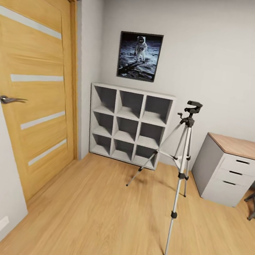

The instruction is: Attach the digital camera to the camera tripod in the bedroom.

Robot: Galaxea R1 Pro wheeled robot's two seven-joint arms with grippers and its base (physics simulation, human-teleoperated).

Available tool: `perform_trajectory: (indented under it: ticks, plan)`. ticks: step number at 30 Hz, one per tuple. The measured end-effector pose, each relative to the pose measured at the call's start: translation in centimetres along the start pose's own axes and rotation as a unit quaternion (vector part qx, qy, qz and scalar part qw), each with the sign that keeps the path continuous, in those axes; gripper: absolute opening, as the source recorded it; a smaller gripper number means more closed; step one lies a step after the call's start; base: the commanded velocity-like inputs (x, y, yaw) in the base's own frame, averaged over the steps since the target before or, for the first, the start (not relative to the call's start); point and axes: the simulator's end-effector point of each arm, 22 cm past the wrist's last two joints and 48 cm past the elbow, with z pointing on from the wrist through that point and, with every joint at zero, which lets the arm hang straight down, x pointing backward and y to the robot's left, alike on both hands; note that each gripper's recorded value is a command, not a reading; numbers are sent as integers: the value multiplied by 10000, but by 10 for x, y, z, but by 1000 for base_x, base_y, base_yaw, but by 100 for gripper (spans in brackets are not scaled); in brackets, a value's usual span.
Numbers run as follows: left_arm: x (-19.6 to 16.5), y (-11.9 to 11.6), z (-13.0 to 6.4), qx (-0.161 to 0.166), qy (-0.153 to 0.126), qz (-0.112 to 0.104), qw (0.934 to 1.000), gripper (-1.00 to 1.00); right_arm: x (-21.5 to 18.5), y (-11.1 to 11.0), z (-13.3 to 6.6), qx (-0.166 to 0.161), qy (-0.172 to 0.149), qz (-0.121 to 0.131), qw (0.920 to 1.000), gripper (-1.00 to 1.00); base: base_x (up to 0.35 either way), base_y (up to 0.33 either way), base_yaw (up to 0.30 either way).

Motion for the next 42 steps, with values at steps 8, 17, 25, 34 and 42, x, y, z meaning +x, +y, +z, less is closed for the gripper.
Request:
perform_trajectory:
  ticks: [8,17,25,34,42]
  plan:
    - [-2,-1,0,6,-34,0,10000,100,0,0,0,-1,1,-2,10000,100,0,0,-300]
    - [-2,-1,0,8,-36,0,10000,100,0,0,0,-1,0,-3,10000,100,0,0,-300]
    - [-2,-1,0,8,-36,0,10000,100,0,0,0,0,0,-1,10000,100,0,0,-300]
    - [-2,-1,0,8,-36,0,10000,100,0,0,0,0,0,-2,10000,100,0,0,-300]
    - [-2,-1,0,4,-36,0,10000,100,0,0,0,0,0,-1,10000,100,0,0,-300]
